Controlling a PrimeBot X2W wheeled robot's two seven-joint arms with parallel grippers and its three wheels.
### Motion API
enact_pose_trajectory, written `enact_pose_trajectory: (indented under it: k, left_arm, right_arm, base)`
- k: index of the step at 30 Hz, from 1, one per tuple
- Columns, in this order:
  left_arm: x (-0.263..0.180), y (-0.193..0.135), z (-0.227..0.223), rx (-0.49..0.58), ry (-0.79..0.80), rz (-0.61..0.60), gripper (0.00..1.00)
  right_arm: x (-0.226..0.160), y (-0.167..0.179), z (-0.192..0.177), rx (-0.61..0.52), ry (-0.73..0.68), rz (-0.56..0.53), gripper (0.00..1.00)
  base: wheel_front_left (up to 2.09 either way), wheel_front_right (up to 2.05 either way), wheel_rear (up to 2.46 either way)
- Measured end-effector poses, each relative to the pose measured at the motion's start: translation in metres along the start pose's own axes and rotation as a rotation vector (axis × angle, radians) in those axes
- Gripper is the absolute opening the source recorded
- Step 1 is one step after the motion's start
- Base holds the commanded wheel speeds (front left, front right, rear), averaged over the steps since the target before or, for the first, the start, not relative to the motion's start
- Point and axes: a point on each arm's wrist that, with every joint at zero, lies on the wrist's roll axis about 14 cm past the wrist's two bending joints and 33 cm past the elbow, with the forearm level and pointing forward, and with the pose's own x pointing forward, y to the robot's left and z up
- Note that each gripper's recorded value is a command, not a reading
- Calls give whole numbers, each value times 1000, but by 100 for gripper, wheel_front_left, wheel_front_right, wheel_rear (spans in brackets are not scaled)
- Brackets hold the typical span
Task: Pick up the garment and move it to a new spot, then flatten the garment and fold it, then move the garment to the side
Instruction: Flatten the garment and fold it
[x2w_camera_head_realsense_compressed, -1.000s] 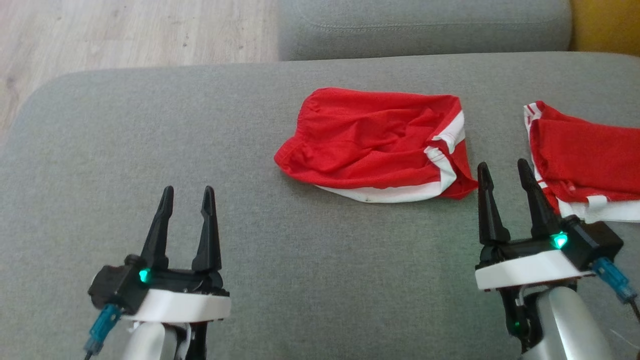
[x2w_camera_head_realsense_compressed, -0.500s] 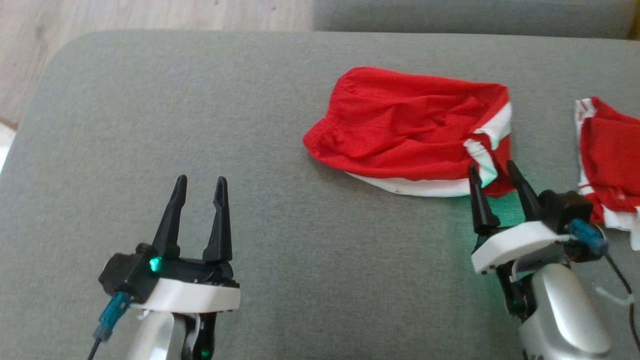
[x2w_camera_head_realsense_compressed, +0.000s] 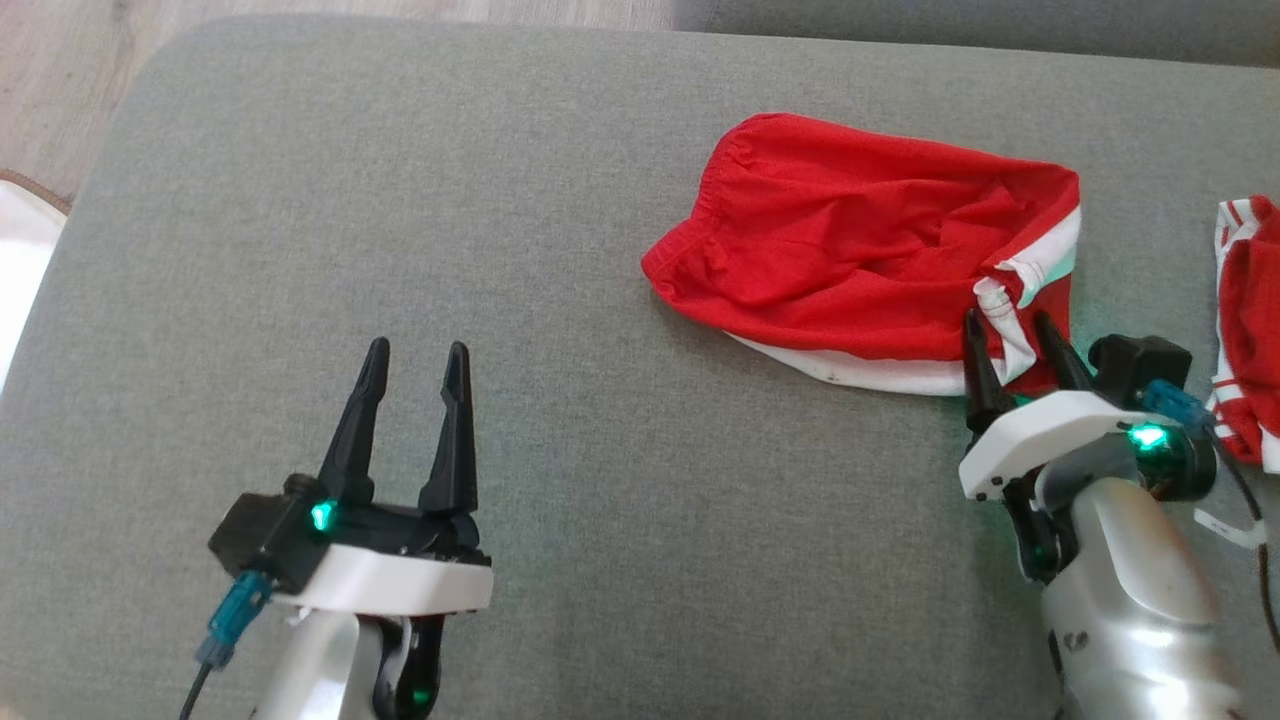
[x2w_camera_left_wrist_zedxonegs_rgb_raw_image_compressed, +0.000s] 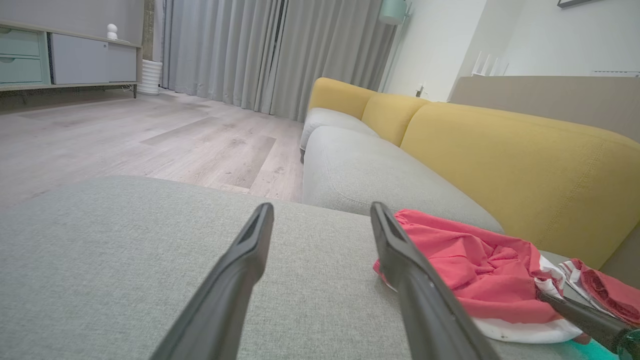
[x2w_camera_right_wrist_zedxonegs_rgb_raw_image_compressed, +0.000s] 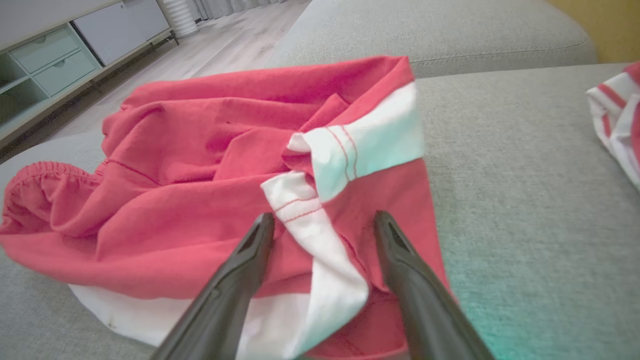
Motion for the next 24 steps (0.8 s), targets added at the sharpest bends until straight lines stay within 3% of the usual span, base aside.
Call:
enact_pose_trajectory:
  k: [1, 2, 11, 18, 24]
  left_arm:
    - [0, 0, 0, 0, 1, 0, 100]
    - [0, 0, 0, 0, 1, 0, 100]
    - [0, -4, 5, -2, -15, -13, 100]
    - [-6, -7, 19, -10, -55, -16, 100]
    - [-20, -5, 27, -12, -78, -3, 100]
  right_arm:
    - [1, 0, -1, -1, 4, -1, 69]
    - [2, 0, -2, 0, 7, -2, 0]
    - [9, 24, 32, -2, -106, 68, 0]
    - [-2, 102, 105, 10, -309, 299, 0]
    - [-39, 163, 177, 129, -501, 499, 0]
  base:
    - [0, 0, 0]
    - [0, 0, 0]
    - [0, 0, 0]
    - [0, 0, 0]
    - [0, 0, 0]
